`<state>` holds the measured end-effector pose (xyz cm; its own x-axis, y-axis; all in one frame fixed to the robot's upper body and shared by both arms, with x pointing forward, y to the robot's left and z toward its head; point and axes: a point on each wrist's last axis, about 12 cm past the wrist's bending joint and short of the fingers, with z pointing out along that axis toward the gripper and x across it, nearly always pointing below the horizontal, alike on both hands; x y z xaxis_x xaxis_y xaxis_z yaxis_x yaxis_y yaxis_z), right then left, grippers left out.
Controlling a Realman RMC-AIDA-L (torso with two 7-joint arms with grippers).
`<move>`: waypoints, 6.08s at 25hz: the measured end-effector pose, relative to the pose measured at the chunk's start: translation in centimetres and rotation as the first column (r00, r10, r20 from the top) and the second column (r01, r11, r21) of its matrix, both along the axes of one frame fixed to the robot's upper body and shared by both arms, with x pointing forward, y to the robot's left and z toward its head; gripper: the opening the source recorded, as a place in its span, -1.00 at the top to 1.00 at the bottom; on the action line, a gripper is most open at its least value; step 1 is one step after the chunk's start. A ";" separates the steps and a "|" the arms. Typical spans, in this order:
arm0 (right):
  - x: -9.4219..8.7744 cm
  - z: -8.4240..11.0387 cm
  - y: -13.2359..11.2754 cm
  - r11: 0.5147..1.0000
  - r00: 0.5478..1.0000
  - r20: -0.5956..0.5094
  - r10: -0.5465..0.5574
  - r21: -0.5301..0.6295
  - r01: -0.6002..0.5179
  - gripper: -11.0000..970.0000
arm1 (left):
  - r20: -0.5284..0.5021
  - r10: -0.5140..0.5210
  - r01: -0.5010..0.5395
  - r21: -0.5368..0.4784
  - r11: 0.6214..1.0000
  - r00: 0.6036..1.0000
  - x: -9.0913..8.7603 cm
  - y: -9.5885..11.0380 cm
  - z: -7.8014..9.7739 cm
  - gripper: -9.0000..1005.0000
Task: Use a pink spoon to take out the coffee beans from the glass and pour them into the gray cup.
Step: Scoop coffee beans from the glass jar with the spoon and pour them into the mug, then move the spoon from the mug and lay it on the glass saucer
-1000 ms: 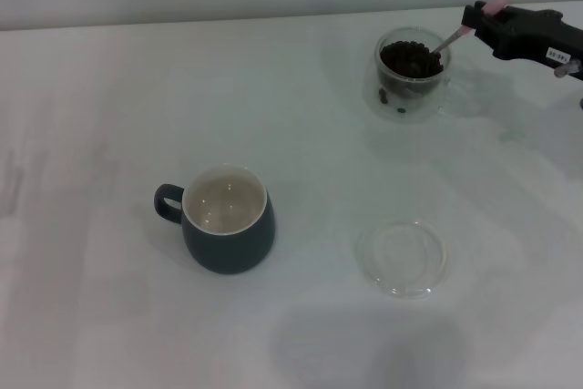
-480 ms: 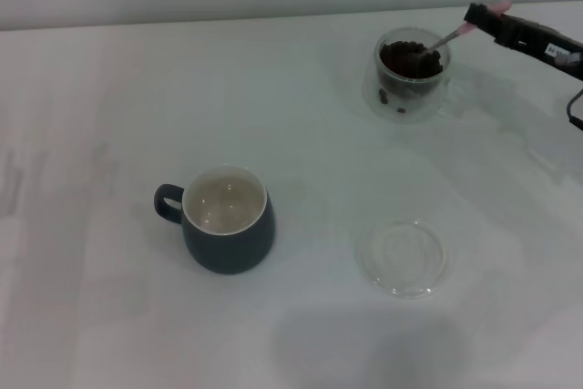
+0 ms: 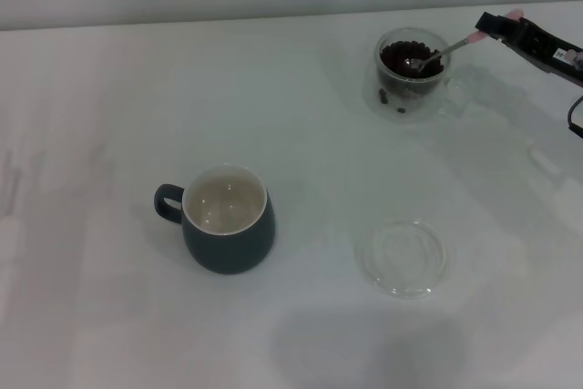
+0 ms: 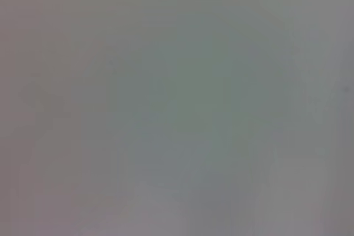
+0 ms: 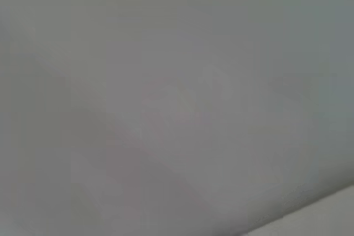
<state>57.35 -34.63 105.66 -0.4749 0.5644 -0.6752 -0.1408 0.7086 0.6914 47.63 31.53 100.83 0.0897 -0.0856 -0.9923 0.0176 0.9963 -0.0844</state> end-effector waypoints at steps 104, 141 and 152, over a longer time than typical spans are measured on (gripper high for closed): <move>-1.6 4.7 9.6 0.761 0.713 0.282 0.641 -0.115 -0.639 0.70 | 0.015 0.023 -0.023 -0.001 1.000 1.000 0.6 0.4 0.4 -0.53; -4.5 4.8 -2.1 0.830 0.820 0.127 0.558 -0.111 -0.547 0.70 | 0.018 0.037 -0.037 -0.005 0.999 0.999 0.6 0.6 0.4 -0.53; -6.3 1.8 -1.8 0.778 0.788 -0.054 0.614 -0.127 -0.615 0.70 | 0.026 0.029 -0.029 -0.002 1.000 0.999 1.1 0.4 0.7 -0.53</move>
<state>51.05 -36.47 107.43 -0.6969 0.0573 -0.7149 -0.5718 0.5573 0.6020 48.71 31.88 101.49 0.1182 -0.0843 -0.9894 -0.0087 0.9963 -0.0859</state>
